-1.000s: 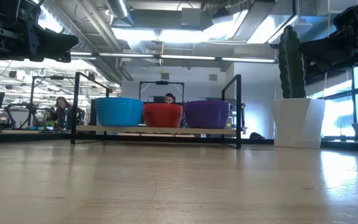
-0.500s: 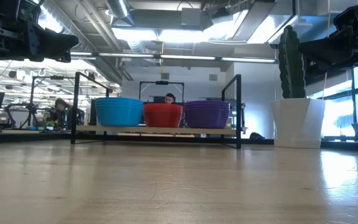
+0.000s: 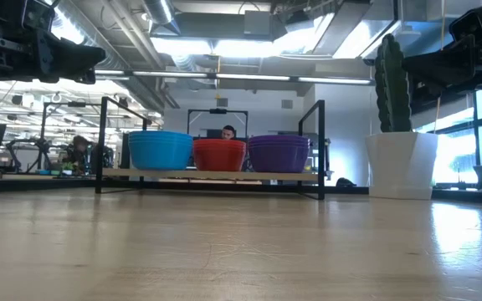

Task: Pick & Place Mini bowls
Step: Return to Home Position

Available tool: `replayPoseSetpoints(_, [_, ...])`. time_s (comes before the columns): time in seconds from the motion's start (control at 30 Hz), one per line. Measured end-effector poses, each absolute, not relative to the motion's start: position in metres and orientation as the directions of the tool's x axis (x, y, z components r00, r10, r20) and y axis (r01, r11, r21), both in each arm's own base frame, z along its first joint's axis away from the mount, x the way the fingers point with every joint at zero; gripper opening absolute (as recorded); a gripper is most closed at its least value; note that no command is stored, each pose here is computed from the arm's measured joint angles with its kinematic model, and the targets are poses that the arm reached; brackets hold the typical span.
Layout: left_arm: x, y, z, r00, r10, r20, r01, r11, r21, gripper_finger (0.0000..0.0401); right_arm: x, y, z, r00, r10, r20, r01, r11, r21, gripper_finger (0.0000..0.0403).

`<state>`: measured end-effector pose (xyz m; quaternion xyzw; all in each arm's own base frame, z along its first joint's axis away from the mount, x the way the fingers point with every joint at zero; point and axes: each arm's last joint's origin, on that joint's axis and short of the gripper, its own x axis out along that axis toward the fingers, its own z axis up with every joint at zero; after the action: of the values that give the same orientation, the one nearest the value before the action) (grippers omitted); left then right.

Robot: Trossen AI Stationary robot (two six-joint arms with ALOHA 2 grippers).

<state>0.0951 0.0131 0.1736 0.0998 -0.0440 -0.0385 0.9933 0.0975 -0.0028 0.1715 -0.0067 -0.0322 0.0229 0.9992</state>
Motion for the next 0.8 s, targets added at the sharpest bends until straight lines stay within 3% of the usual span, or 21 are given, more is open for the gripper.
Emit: replayPoseSetpoints(0.8, [0.0951, 0.0131, 0.1737, 0.993, -0.085, 0.08, 0.068, 0.977, 0.202, 0.001, 0.0975, -0.0028, 0.1715, 0.997, 0.046, 0.064, -0.045, 0.999, -0.015, 0.0021])
